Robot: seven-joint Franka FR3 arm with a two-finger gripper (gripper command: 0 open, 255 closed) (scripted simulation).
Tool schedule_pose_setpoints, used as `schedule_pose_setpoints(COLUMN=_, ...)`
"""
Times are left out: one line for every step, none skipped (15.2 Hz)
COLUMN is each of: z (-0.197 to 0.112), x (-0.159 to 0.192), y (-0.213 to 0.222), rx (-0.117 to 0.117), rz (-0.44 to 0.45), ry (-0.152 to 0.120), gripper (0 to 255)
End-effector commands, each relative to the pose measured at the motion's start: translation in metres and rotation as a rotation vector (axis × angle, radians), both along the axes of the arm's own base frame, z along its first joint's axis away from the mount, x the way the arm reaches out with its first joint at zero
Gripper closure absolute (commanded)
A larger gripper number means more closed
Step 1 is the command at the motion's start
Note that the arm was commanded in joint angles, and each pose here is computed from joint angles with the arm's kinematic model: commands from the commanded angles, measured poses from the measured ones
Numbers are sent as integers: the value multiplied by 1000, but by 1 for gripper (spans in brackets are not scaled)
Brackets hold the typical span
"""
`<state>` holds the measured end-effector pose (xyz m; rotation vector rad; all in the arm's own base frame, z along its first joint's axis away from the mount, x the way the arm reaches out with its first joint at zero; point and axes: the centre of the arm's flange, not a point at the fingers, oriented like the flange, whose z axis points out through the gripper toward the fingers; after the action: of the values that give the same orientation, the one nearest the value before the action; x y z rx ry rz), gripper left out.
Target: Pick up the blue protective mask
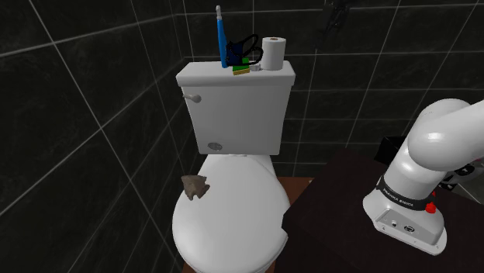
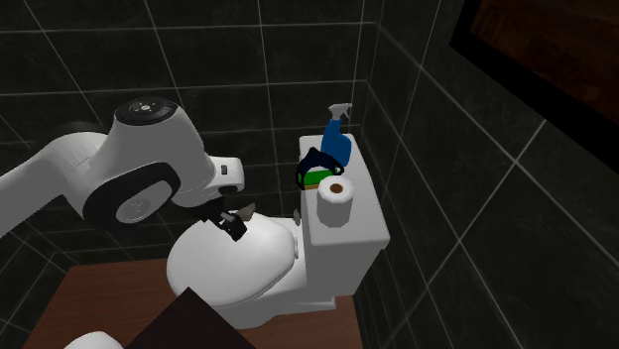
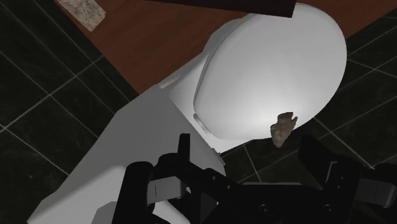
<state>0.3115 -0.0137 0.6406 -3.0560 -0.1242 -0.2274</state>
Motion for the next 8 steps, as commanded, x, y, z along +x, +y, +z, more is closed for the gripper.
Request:
schedule_pose_setpoints(z=0, x=0, y=0, rx=0, rz=0, ry=0, gripper=0)
schedule_pose_setpoints(z=-1, x=13, y=2, rx=-6, rz=-2, ry=0, gripper=0)
schedule_pose_setpoints(z=-2, x=26, y=5, rx=-12, rz=-4, ry=0, gripper=0)
schedule_pose_setpoints(z=-4, x=39, y=7, rx=-18, rz=-6, ry=1, gripper=0)
schedule_pose_setpoints(z=-5, x=52, y=9, rx=-24, rz=-8, ry=1, gripper=0)
schedule_pose_setpoints(z=-6, x=65, y=12, rx=-30, rz=-10, ry=1, gripper=0)
schedule_pose_setpoints(z=-8, x=78, y=14, rx=-36, rz=-12, ry=1, gripper=0)
schedule_pose_setpoints(z=-9, x=92, y=16, rx=-42, rz=-14, ry=1, gripper=0)
